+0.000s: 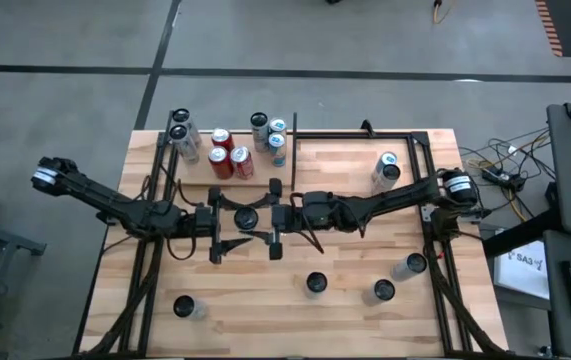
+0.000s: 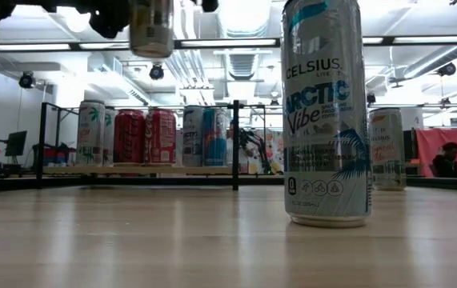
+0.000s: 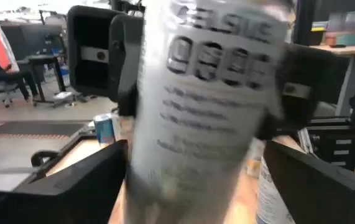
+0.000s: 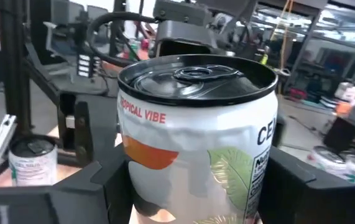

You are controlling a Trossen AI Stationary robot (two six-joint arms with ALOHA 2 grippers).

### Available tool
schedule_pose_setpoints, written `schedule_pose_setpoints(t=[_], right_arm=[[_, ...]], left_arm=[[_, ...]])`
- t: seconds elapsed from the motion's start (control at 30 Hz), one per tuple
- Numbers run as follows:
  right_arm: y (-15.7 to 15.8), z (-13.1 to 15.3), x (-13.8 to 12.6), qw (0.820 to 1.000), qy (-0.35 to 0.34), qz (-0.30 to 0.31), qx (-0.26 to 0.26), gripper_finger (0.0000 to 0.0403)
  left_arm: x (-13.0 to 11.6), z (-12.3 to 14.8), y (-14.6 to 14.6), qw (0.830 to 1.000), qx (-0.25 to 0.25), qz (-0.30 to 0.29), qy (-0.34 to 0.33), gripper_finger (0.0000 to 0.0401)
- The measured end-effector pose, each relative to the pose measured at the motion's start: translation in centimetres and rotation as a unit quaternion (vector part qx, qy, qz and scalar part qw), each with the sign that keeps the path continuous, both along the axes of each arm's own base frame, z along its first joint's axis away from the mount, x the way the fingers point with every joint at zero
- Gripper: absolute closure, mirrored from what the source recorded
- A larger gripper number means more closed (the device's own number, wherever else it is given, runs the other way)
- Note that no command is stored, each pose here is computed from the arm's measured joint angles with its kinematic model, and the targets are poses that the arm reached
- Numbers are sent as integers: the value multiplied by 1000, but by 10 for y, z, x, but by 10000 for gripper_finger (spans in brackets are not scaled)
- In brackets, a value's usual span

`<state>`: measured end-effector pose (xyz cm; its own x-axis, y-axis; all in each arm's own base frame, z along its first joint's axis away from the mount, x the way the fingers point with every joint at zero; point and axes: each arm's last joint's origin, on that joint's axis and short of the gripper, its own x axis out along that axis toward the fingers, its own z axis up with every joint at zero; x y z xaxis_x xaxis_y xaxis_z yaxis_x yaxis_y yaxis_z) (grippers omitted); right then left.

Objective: Place canned beverage on shelf
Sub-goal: Put the middle left white and yellow soda can on the shelf

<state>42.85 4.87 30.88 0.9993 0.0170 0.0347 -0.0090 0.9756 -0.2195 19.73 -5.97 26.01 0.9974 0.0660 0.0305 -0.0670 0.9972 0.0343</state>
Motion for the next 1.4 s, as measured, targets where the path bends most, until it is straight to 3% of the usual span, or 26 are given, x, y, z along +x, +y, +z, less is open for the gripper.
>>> schedule_pose_setpoints(t=[0.27, 0.43, 0.53, 0.67, 1.0, 1.1, 1.4], right_arm=[[4, 7, -17, 990, 77, -104, -56, 170], [8, 2, -23, 965, 118, -212, -101, 170], [10, -2, -25, 953, 134, -245, -113, 170], [10, -5, -24, 952, 141, -249, -112, 170], [10, -6, -24, 950, 143, -256, -111, 170], [10, -6, -24, 950, 143, -256, -107, 170], [10, -7, -24, 949, 145, -257, -108, 170]], left_arm=[[-8, 19, 4, 998, 45, 22, 50, 43], [-9, 35, 5, 995, 74, 41, 53, 50], [-7, 42, 6, 994, 76, 69, 46, 52], [-2, 40, 7, 990, 73, 109, 42, 52], [28, 29, -2, 989, 80, 128, -6, 52], [35, 25, -1, 981, 81, 176, -1, 52], [47, 18, -5, 980, 72, 183, -18, 52]])
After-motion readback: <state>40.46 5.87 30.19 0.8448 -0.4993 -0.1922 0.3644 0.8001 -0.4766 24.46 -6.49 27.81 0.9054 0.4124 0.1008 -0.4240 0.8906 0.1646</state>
